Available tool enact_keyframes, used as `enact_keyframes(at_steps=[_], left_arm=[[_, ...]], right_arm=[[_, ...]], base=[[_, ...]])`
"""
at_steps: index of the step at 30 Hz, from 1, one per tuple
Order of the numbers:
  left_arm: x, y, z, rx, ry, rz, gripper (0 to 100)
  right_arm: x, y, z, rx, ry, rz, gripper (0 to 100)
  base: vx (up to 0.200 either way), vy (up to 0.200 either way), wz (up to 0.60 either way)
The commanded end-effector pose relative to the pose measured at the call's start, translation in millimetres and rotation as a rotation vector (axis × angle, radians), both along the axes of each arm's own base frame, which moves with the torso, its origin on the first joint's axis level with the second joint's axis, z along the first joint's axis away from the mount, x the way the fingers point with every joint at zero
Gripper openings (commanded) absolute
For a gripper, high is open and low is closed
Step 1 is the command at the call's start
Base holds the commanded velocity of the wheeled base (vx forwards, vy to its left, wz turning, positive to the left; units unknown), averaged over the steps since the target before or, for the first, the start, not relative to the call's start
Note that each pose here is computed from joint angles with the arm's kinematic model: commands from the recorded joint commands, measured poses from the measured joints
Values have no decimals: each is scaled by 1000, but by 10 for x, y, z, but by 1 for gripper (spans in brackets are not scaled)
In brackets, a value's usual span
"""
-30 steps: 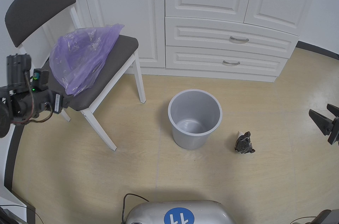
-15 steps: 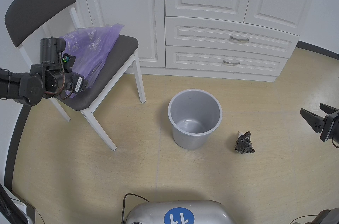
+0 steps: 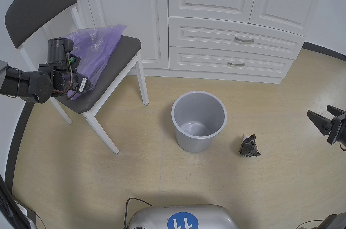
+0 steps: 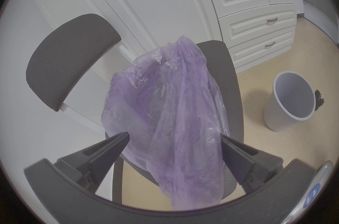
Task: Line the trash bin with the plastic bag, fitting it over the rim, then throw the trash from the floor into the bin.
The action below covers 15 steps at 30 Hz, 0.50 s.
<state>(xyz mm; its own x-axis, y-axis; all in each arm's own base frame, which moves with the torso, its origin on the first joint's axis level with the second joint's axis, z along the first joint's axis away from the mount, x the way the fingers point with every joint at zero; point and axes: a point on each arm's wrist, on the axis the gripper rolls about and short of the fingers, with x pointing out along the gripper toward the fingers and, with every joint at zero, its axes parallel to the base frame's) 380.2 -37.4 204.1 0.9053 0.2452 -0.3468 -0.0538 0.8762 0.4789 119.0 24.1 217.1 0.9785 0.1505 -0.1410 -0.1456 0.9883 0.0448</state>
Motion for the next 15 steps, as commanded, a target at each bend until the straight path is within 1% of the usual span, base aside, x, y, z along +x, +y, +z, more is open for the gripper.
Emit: enact_keyframes(at_steps=[1, 9, 12, 15], left_arm=[[-4, 103, 47, 16, -9, 21, 100], [-60, 212, 62, 22, -8, 49, 100], [-65, 242, 21, 38, 6, 51, 100], [-80, 260, 49, 51, 0, 51, 100]], right_arm=[[-10, -2, 6, 1, -5, 0, 100], [-11, -2, 5, 1, -4, 0, 100], [-8, -1, -1, 0, -1, 0, 100], [-14, -3, 4, 1, -5, 0, 100]], base=[[0, 0, 0], [0, 0, 0], [0, 0, 0], [0, 0, 0]])
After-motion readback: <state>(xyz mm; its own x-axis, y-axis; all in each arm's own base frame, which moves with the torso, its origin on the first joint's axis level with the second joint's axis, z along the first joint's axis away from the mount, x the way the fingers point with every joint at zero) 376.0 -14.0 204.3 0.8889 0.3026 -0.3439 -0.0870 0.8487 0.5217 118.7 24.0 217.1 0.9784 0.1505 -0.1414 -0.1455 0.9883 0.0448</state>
